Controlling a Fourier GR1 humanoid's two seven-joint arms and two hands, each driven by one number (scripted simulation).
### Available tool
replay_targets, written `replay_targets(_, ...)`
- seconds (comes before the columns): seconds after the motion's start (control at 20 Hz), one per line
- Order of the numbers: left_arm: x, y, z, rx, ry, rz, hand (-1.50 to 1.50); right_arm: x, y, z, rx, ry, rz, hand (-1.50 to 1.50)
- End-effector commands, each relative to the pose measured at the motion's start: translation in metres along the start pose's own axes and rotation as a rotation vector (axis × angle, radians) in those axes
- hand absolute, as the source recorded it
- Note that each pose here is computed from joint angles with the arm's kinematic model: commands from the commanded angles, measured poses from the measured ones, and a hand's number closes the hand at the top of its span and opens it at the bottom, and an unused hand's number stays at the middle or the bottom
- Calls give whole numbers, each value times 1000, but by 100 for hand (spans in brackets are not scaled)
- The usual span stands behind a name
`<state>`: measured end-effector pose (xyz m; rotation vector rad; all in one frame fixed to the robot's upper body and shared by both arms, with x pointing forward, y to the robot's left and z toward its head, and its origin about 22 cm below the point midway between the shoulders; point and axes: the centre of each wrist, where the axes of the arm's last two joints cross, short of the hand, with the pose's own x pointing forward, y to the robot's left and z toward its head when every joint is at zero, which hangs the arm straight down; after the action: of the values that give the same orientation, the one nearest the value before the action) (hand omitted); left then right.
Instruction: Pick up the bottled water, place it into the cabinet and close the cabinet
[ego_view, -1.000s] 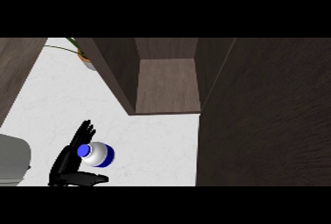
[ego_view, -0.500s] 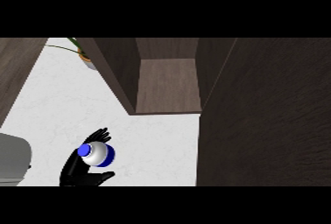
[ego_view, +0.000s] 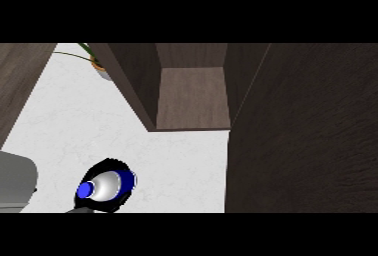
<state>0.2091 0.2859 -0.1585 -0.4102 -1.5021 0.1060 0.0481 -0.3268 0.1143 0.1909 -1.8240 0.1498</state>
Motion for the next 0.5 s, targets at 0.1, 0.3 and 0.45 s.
replay_targets(0.1, 15, 8, -14, -26, -108, 46, 150, 39, 17, 4, 26, -74, -26, -150)
replay_targets(0.3, 34, 32, -16, 181, -205, 26, 150, 39, 27, -4, 29, -93, -32, -150)
replay_targets(0.45, 41, 41, -14, 227, -251, -24, 150, 33, 20, -1, 9, -79, -39, -150)
